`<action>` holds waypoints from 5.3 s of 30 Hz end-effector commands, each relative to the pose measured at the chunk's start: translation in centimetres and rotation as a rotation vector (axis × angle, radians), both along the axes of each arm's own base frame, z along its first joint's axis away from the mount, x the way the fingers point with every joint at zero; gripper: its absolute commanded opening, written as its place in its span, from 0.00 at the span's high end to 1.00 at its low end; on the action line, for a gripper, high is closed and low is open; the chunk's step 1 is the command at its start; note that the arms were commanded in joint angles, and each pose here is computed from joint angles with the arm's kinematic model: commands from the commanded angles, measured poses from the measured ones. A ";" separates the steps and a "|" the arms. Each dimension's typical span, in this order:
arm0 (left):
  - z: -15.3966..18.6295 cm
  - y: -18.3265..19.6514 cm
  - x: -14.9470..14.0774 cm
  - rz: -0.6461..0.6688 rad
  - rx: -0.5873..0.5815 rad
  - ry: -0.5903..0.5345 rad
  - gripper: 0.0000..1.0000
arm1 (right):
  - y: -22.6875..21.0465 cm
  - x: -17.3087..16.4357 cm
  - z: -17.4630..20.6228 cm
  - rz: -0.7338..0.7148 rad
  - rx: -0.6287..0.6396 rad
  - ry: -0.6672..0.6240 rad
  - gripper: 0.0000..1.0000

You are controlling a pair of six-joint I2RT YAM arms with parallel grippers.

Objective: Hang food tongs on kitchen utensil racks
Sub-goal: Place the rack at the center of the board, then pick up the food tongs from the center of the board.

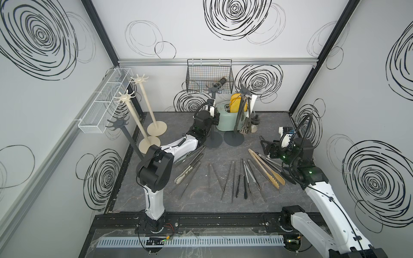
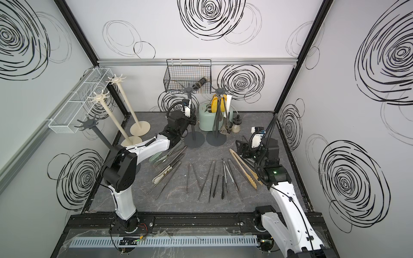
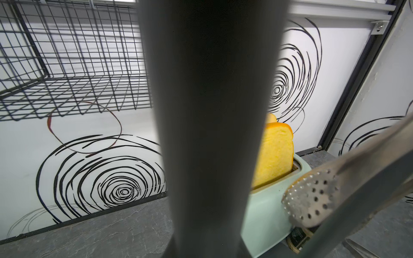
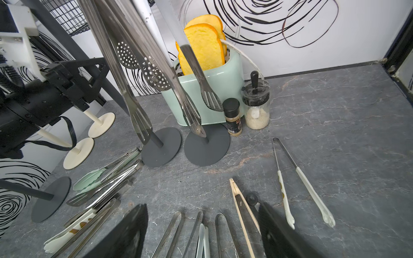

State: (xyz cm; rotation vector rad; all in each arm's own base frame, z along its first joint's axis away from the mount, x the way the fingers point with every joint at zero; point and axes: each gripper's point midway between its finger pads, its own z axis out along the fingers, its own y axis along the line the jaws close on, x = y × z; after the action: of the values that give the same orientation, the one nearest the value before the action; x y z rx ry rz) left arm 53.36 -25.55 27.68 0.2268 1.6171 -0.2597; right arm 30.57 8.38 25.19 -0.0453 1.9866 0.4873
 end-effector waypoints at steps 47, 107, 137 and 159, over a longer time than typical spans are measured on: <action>2.3 -1.6 -2.4 -0.021 -0.068 -0.115 0.46 | -0.5 0.0 -0.3 -0.014 -0.003 -0.011 0.19; -23.4 13.3 -10.6 0.080 0.430 1.061 0.57 | 4.5 1.1 -4.8 0.200 0.054 0.175 0.19; -28.0 17.3 -13.2 0.146 0.503 1.212 0.94 | 4.5 0.7 -4.2 0.212 0.062 0.149 0.19; -0.4 12.9 -6.5 0.090 0.234 0.462 1.00 | 3.4 1.0 -2.8 0.162 0.059 0.125 0.19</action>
State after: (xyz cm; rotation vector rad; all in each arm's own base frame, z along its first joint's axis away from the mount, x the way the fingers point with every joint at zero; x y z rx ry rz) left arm 46.93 -9.80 20.87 0.2298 2.3019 0.1065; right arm 31.28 12.25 20.71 -0.1493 2.1360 0.6886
